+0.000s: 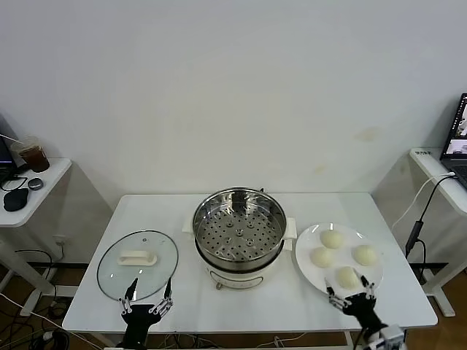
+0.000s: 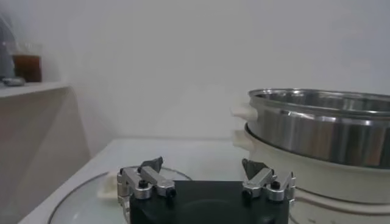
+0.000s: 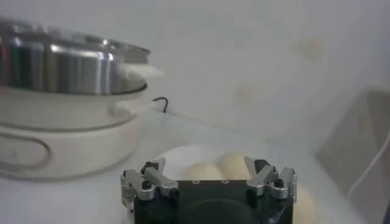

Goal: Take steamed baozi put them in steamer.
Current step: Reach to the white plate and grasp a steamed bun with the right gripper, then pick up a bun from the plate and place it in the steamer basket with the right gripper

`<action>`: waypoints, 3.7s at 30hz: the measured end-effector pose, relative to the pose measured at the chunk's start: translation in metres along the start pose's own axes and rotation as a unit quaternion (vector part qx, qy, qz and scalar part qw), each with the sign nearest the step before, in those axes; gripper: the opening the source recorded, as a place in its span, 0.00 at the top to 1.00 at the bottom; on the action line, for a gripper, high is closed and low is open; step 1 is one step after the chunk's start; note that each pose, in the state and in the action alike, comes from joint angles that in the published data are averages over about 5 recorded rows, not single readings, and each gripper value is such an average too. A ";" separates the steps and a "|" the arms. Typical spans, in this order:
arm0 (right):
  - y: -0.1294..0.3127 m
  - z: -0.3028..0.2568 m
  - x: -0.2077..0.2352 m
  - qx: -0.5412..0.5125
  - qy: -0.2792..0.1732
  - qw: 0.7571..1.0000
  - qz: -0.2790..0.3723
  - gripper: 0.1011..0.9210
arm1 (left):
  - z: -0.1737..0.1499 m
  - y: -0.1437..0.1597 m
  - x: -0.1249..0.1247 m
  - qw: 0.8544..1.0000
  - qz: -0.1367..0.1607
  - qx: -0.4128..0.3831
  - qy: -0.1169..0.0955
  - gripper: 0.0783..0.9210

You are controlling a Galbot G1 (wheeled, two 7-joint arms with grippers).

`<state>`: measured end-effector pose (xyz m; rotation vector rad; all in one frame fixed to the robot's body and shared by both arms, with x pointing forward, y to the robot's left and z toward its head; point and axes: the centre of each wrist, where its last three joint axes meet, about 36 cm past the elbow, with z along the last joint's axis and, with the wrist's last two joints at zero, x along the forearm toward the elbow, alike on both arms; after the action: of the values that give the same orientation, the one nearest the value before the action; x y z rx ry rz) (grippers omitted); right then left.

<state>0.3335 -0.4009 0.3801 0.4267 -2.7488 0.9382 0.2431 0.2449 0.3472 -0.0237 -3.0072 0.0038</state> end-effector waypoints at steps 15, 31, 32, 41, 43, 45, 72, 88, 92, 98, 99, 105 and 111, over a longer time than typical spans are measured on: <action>-0.139 -0.060 -0.112 0.284 0.053 0.943 -0.165 0.12 | 0.003 0.007 -0.005 0.999 0.001 -0.014 -0.030 0.12; -0.179 -0.113 -0.240 0.351 0.182 0.840 -0.371 0.12 | 0.003 0.022 -0.006 0.998 -0.021 -0.030 -0.047 0.12; -0.178 -0.112 -0.244 0.350 0.190 0.835 -0.380 0.12 | 0.003 0.022 -0.006 0.998 -0.021 -0.031 -0.047 0.12; -0.164 -0.108 -0.273 0.339 0.234 0.805 -0.427 0.12 | 0.003 0.028 -0.007 0.998 -0.027 -0.040 -0.051 0.12; -0.162 -0.108 -0.278 0.337 0.240 0.802 -0.431 0.12 | 0.003 0.030 -0.007 0.997 -0.028 -0.042 -0.052 0.12; -0.161 -0.107 -0.282 0.335 0.245 0.800 -0.433 0.12 | 0.003 0.031 -0.007 0.997 -0.029 -0.043 -0.053 0.12; -0.132 -0.105 -0.320 0.338 0.269 0.791 -0.433 0.20 | 0.002 0.039 -0.008 0.996 -0.040 -0.054 -0.064 0.12; -0.142 -0.117 -0.317 0.343 0.265 0.792 -0.430 0.48 | 0.001 0.040 -0.006 0.995 -0.041 -0.057 -0.066 0.12; -0.156 -0.136 -0.311 0.348 0.252 0.796 -0.427 0.48 | 0.000 0.041 -0.007 0.995 -0.039 -0.058 -0.067 0.12; -0.189 -0.192 -0.300 0.366 0.210 0.805 -0.418 0.47 | -0.001 0.042 -0.008 0.995 -0.036 -0.057 -0.068 0.12; -0.195 -0.204 -0.298 0.370 0.199 0.806 -0.417 0.47 | -0.001 0.042 -0.009 0.995 -0.036 -0.057 -0.068 0.12; -0.216 -0.291 -0.289 0.401 0.126 0.808 -0.413 0.47 | -0.003 0.041 -0.012 0.995 -0.032 -0.054 -0.072 0.12; -0.195 -0.364 -0.287 0.443 0.053 0.783 -0.433 0.46 | -0.007 0.043 -0.010 0.995 -0.030 -0.051 -0.078 0.12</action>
<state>0.7041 -0.2637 0.6914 1.5214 -1.4535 1.7437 0.2549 0.2880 0.3522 0.0590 -3.1591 -0.1625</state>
